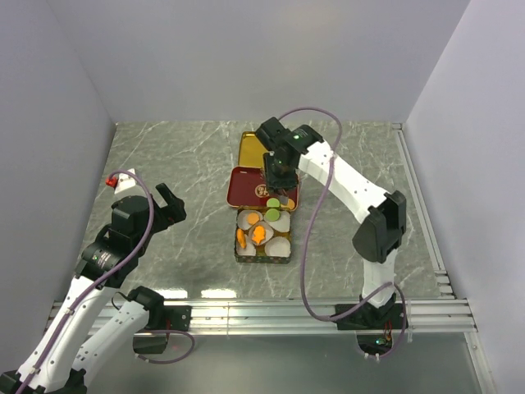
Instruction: Pack the cookies
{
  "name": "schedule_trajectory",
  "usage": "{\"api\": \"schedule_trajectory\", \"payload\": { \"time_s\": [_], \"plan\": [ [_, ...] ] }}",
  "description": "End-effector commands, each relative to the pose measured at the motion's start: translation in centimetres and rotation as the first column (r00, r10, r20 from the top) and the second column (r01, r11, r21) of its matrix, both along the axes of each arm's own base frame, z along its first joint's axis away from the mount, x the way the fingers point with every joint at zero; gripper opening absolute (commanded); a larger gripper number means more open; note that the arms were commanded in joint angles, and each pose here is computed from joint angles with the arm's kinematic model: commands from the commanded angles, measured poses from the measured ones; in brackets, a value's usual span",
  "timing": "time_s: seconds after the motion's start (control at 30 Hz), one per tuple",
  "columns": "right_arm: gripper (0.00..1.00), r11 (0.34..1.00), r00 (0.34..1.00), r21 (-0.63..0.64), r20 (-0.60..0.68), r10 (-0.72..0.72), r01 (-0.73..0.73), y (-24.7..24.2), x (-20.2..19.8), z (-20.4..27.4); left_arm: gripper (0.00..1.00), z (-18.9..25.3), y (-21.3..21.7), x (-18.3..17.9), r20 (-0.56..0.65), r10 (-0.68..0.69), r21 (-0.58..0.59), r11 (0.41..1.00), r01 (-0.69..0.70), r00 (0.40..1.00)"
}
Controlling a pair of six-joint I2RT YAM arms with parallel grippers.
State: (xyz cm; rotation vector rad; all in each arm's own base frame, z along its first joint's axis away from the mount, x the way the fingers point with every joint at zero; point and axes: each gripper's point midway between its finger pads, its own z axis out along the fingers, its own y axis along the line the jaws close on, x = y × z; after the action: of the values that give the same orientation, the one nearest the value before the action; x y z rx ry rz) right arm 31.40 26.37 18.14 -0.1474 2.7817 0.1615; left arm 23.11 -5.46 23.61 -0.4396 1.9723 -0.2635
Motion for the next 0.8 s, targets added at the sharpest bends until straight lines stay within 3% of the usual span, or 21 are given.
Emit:
{"api": "schedule_trajectory", "payload": {
  "time_s": [0.0,0.77],
  "plan": [
    [0.39,0.998,0.994,0.063,0.101,-0.035,0.029,-1.3,-0.6,3.7,1.0,0.7,-0.1,0.5,0.03,0.0,-0.005,1.0,0.001,1.0],
    [0.39,0.972,0.991,0.217,0.081,-0.104,0.084,-7.5,-12.3,4.4,0.99,0.4,-0.8,0.3,0.021,-0.029,-0.008,1.0,0.029,0.999]
  ]
}}
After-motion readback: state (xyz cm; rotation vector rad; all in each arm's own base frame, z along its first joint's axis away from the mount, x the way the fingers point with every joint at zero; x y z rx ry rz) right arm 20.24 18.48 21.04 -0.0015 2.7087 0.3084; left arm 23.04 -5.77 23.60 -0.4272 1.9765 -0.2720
